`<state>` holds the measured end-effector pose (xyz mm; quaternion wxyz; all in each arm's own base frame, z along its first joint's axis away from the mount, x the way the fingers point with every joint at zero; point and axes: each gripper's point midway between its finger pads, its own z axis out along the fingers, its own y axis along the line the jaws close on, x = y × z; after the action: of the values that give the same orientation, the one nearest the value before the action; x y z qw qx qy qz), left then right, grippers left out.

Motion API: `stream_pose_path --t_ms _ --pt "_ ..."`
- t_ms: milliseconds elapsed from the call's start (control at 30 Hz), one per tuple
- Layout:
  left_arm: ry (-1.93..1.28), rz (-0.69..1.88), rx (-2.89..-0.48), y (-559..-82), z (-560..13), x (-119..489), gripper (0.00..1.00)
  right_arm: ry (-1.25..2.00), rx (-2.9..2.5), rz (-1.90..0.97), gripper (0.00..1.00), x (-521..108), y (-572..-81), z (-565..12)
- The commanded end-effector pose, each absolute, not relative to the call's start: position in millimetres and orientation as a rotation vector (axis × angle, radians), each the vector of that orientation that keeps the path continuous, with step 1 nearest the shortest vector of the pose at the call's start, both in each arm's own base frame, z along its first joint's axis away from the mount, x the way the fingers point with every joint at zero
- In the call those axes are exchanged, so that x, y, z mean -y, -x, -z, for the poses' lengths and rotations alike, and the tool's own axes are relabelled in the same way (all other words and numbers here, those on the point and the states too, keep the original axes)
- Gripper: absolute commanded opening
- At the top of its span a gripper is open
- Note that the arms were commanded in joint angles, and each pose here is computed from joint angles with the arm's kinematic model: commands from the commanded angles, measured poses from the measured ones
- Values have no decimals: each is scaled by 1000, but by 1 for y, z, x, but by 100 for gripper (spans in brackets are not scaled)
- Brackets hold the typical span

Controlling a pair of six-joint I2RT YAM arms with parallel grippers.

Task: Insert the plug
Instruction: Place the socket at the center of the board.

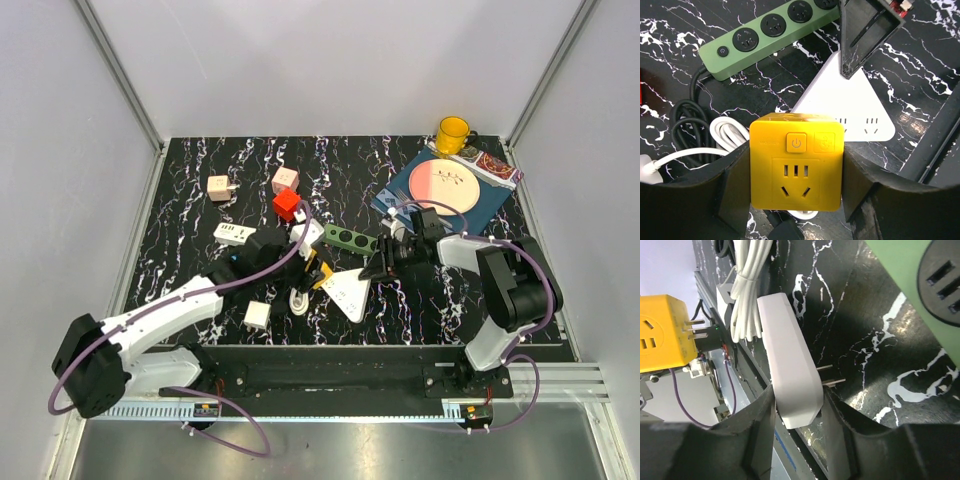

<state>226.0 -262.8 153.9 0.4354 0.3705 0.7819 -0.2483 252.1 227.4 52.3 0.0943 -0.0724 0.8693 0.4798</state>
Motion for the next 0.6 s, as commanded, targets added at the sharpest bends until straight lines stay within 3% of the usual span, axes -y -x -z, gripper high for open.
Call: stream_pose_path --t_ms 0,333,400,567 --pt "-876 622 -1870 -245 -169 281 6 206 -2646 -1265 50 -216 -260 -36" --pt "-912 629 -1912 -250 -159 295 5 175 -2587 -1135 95 -206 -266 -53" --pt "-923 634 -1904 -250 -159 297 5 172 -2551 -1119 99 -205 -268 -63" --pt "-925 650 -1876 -252 -159 304 0 157 -2444 -1076 100 -200 -272 -83"
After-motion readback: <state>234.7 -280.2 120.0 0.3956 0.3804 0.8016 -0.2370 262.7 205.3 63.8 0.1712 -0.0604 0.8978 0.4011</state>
